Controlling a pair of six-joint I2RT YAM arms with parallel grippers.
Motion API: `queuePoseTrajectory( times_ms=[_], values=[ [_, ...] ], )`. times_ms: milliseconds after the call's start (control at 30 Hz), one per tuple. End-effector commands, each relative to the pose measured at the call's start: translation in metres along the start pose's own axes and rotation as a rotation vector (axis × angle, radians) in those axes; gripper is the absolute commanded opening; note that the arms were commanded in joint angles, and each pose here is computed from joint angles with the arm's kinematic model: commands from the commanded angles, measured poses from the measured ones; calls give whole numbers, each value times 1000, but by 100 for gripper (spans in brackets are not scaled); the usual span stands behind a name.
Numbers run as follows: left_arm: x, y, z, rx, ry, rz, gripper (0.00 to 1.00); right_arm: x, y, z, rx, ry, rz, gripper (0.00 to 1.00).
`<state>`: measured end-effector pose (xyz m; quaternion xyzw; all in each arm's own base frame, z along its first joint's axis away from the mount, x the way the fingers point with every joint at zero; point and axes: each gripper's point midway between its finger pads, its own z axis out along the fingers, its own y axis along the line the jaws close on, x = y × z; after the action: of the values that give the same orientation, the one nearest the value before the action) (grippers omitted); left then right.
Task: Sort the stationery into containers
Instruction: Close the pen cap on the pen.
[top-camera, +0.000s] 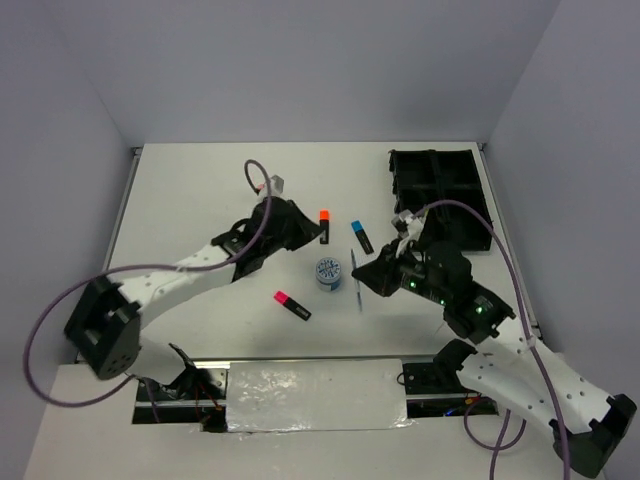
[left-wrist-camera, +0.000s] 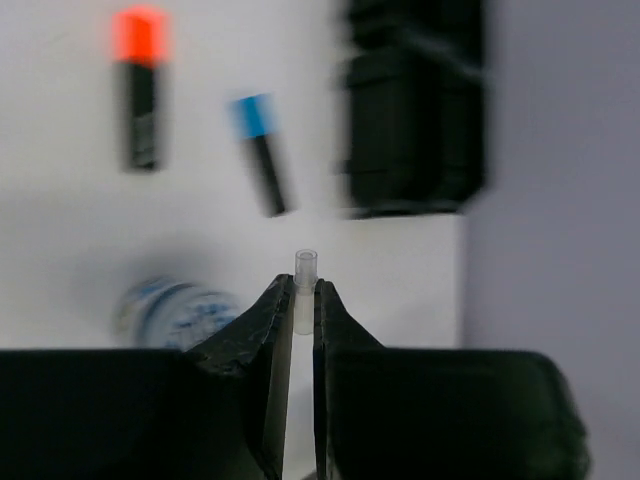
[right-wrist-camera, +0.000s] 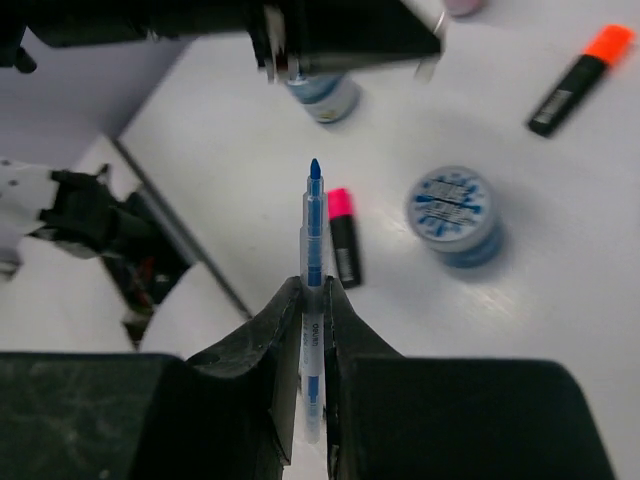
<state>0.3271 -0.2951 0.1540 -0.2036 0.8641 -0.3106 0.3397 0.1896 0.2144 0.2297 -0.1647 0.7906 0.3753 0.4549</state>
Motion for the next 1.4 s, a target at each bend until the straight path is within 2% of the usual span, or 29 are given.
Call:
queuePoseTrajectory(
  times_ms=[0, 33, 67, 100, 200, 300, 400, 700, 933, 1367],
  values=[
    [-35, -118, -95, 653, -181, 223, 0, -19, 49, -7, -211, -182, 78, 0],
    [-27, -129, -118, 763, -177, 275, 0, -9, 49, -9, -232, -184, 87, 0],
    [-38, -150, -161, 918, -254, 286, 0, -8, 59, -12, -294, -189, 99, 0],
    [-30, -147, -169, 961, -244, 299, 0, -17, 70, -15, -356, -233, 94, 0],
    [-16, -161, -218, 1174, -220, 363, 0, -18, 89, -19, -467, -251, 116, 0],
    [-5, -164, -244, 1266, -191, 409, 0, -24, 98, -20, -479, -262, 114, 0],
    [1, -161, -253, 1287, -190, 422, 0, -37, 108, -23, -488, -287, 91, 0],
    [7, -150, -242, 1193, -191, 470, 0, -41, 118, -23, -516, -273, 45, 0],
    [1, -144, -232, 1134, -219, 448, 0, -46, 121, -29, -518, -292, 20, 0],
    [4, -147, -231, 1152, -193, 427, 0, -54, 120, -30, -494, -301, 10, 0]
  ],
)
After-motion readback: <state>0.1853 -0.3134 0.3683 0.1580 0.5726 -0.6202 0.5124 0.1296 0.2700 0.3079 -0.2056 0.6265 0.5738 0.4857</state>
